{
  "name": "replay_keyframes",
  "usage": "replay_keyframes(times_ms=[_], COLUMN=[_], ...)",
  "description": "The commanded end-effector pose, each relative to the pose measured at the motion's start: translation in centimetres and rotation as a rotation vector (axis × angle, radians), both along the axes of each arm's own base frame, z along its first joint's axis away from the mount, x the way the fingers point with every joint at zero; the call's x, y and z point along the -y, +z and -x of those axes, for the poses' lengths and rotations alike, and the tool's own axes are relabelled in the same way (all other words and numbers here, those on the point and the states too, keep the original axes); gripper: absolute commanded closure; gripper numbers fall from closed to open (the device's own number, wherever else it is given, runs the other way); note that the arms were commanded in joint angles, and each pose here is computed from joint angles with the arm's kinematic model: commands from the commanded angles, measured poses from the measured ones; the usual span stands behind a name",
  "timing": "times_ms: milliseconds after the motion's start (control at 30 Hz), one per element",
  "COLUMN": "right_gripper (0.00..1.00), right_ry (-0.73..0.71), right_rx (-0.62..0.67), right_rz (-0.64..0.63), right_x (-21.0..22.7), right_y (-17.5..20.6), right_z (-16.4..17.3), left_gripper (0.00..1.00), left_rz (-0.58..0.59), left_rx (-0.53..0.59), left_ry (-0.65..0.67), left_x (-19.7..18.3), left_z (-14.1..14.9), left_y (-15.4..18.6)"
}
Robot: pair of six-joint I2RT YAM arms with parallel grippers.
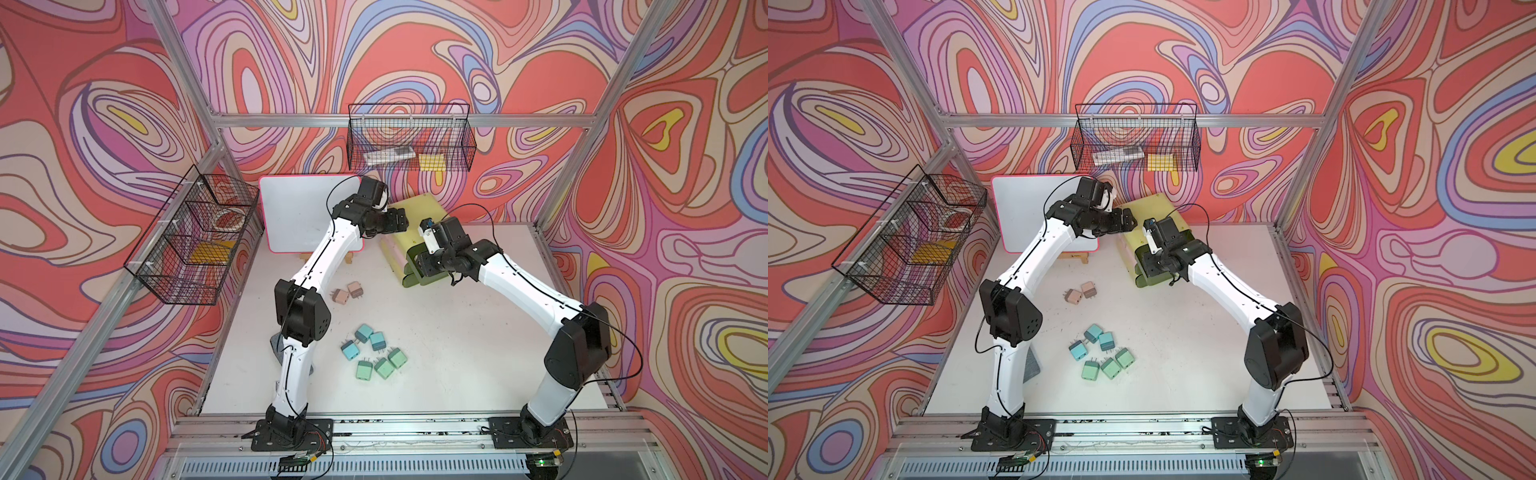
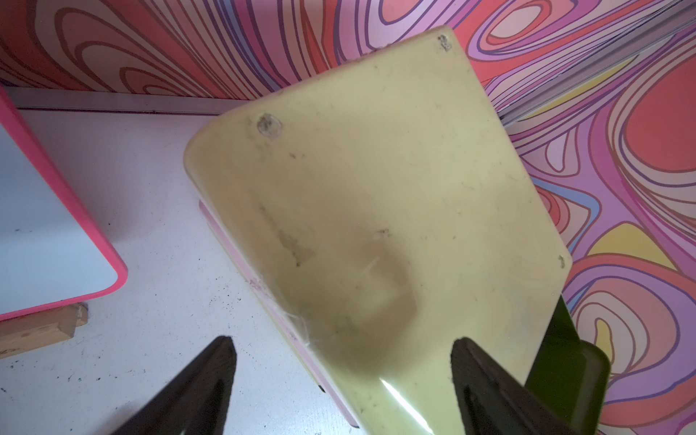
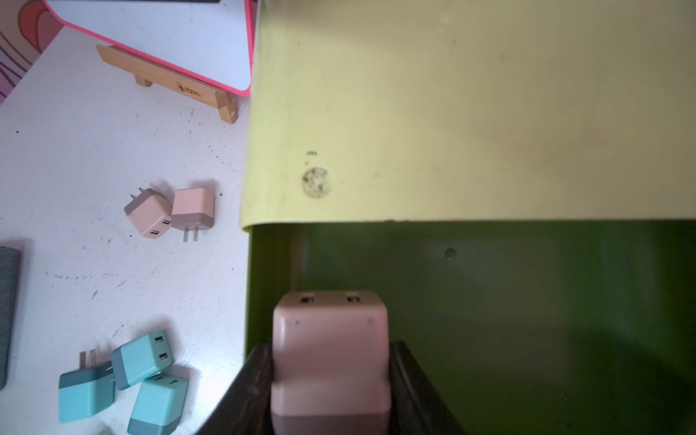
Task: Place the plugs into the drawer by color
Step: Place the plug in the drawer.
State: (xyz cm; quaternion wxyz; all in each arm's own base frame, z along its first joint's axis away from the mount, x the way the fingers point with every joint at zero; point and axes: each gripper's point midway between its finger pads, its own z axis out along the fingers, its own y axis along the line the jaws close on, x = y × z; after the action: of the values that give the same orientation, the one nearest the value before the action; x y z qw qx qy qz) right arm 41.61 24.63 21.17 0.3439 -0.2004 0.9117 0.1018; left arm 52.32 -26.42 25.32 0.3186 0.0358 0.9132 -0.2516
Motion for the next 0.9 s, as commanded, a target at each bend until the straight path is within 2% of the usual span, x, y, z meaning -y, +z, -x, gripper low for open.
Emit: replay_keyframes(times_ms=[0, 133, 500, 533, 667, 767, 867], right_gripper=[0.63, 0.59, 0.41, 0.39, 0.39, 0.42, 0.46], right_ry=[-0.020, -0.020, -0.017, -0.017, 0.005, 0.056, 0.087], right_rx=[0.016, 0.010, 0.048, 0.074, 0.113, 0.163, 0.197], right_rz=[-0.014, 0.001, 0.029, 0.017, -0.049, -0.102, -0.112], right_x=[-0.1, -0.2, 0.5, 0.7, 0.0, -3.2, -7.3], right_y=[-0.1, -0.7, 1.6, 3.1, 6.0, 7.5, 7.1], right_z=[-0.9, -1.3, -1.4, -1.2, -0.5, 1.0, 2.4], left_gripper=[0.11, 0.11, 0.11, 0.11, 0.10, 0.10, 0.10], left_rz=[-0.020, -0.017, -0.007, -0.009, -0.032, -0.035, -0.040], left_rx=[-0.047, -0.044, 0.008, 0.015, 0.047, 0.064, 0.071], left_ry=[-0.004, -0.005, -0.006, -0.006, 0.001, 0.013, 0.027], left_x=[0.3, 0.4, 0.1, -0.1, -0.6, -1.3, -2.0], left_z=[0.4, 0.5, 1.1, 1.2, 1.3, 1.2, 1.0], left_y=[-1.9, -1.6, 1.2, 1.4, 2.5, 3.2, 3.5])
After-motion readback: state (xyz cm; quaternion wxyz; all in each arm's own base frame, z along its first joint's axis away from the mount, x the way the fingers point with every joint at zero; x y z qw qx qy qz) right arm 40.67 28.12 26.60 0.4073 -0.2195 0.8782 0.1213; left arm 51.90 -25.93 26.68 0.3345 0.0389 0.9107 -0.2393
